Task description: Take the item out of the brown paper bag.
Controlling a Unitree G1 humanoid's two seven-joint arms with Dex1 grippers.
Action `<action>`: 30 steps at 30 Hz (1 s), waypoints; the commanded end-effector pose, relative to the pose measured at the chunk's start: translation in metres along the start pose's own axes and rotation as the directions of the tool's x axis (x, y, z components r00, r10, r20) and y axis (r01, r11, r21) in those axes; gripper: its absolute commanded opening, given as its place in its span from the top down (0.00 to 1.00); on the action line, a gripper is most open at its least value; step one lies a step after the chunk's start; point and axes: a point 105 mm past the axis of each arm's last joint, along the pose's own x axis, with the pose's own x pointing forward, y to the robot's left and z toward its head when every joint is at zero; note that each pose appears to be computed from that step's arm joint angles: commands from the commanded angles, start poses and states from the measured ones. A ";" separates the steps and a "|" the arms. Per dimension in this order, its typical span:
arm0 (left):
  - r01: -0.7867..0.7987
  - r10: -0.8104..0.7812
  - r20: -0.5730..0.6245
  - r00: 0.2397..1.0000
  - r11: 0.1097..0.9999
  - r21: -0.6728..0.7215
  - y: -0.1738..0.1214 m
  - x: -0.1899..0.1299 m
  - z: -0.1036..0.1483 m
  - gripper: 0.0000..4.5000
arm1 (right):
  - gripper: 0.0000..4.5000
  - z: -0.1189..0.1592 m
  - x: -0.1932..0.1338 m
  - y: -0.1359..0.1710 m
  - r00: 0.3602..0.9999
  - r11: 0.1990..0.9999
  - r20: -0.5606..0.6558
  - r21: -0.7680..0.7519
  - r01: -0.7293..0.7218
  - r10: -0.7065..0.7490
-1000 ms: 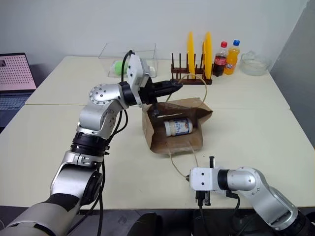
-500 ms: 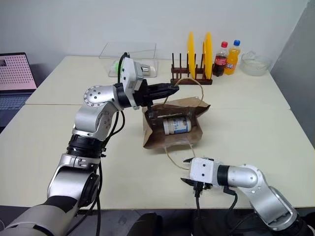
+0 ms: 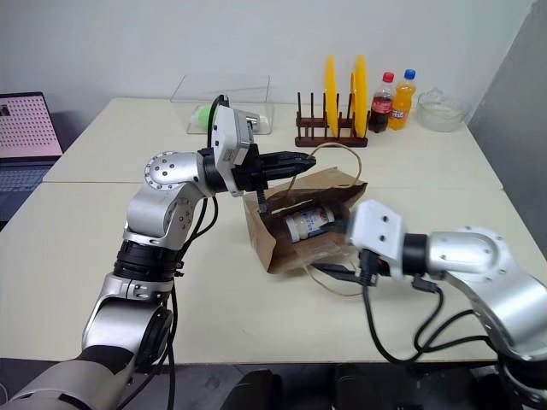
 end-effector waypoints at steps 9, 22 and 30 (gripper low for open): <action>-0.005 0.003 0.021 1.000 0.998 0.057 0.005 -0.006 0.010 1.00 | 0.00 -0.032 0.057 -0.051 0.977 0.936 -0.186 -0.352 0.034 -0.106; -0.032 0.032 0.006 0.999 0.997 0.065 0.009 -0.011 0.005 1.00 | 0.00 -0.071 0.097 -0.067 0.910 0.761 -0.405 -0.619 -0.197 -0.094; -0.072 0.075 -0.030 0.997 0.993 0.092 0.016 -0.016 -0.002 1.00 | 0.33 -0.067 0.102 -0.072 0.910 0.762 -0.404 -0.617 -0.197 -0.091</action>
